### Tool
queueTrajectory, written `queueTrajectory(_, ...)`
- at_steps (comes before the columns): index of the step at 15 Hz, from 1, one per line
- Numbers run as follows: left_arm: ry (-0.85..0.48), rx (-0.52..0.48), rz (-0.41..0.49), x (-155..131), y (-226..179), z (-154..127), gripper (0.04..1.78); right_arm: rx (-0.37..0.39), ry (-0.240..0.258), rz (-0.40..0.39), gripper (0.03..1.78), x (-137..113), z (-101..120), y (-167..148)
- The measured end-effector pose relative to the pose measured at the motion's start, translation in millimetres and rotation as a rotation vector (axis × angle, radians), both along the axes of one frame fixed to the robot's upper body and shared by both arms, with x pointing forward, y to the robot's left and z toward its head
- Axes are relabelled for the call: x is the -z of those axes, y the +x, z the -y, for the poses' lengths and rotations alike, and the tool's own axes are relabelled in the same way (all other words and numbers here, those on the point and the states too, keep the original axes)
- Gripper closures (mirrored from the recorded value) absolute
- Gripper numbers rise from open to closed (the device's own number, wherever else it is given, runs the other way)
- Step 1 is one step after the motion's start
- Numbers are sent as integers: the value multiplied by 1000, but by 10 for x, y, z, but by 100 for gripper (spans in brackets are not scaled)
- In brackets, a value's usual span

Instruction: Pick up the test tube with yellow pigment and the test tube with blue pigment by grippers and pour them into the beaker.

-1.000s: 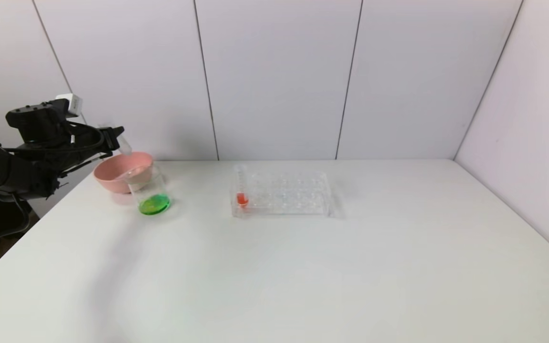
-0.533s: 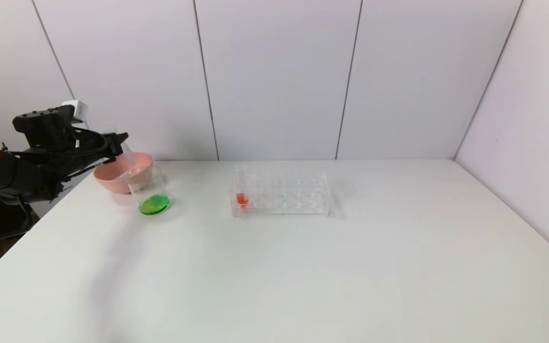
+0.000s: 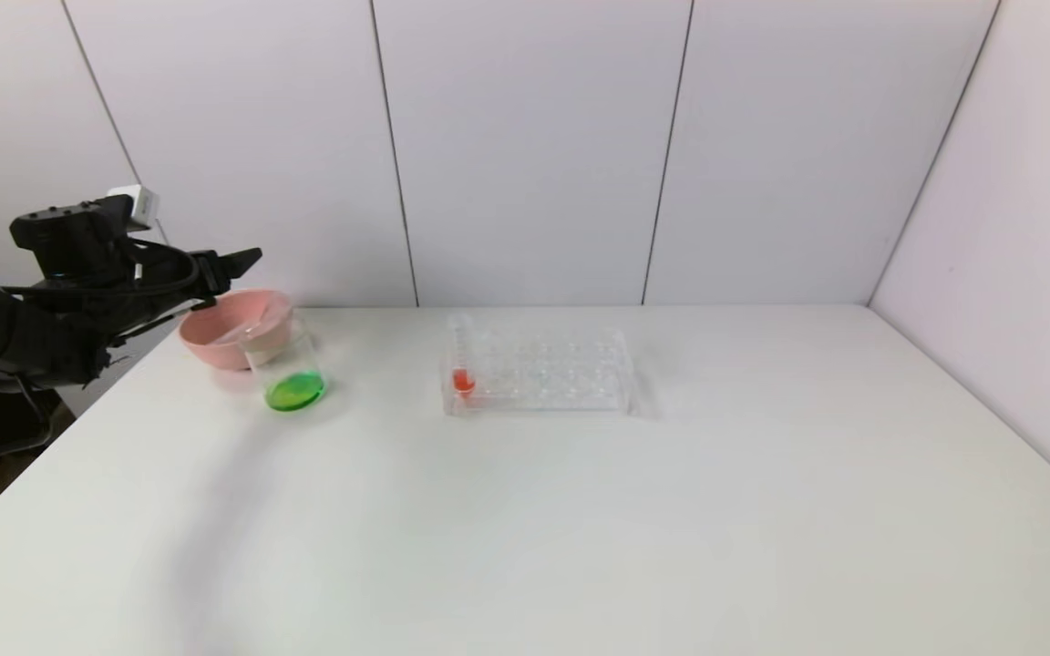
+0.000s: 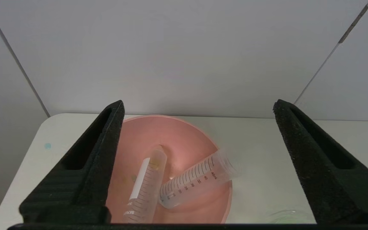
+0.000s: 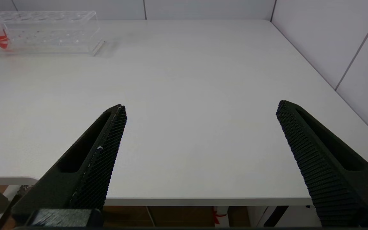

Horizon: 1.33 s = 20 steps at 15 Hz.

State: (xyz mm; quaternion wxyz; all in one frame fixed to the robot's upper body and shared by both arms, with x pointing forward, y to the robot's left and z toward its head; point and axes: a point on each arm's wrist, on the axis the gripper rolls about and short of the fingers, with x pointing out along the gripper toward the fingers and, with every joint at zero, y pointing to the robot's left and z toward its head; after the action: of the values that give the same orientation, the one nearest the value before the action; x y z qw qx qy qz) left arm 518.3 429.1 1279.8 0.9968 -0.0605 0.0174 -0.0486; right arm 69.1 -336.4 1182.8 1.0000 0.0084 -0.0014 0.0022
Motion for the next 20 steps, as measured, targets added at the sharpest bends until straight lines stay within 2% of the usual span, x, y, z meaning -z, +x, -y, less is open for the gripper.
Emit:
queueTrajectory(2,4,14,25,-173,-161,4,6,0,0,0,10,0,0,0)
queueTrajectory(6,-19,68,104,-694,-835,-92,5,1,0,0,10,0,0,0)
queueTrajectory(9,-50,127,196,-1168,-1630,-101,6,0,0,0,10,0,0,0)
queueTrajectory(12,-78,274,259,-1540,-2619,67,6,0,0,0,10,0,0,0)
queueTrajectory(14,-54,459,212,-1682,-3142,312,6,0,0,0,10,0,0,0)
queueTrajectory(16,-44,593,134,-1757,-3478,548,6,0,0,0,10,0,0,0)
queueTrajectory(18,-18,618,124,-1783,-3636,681,6,1,0,0,10,0,0,0)
queueTrajectory(20,36,619,159,-1844,-3728,766,6,0,0,0,10,0,0,0)
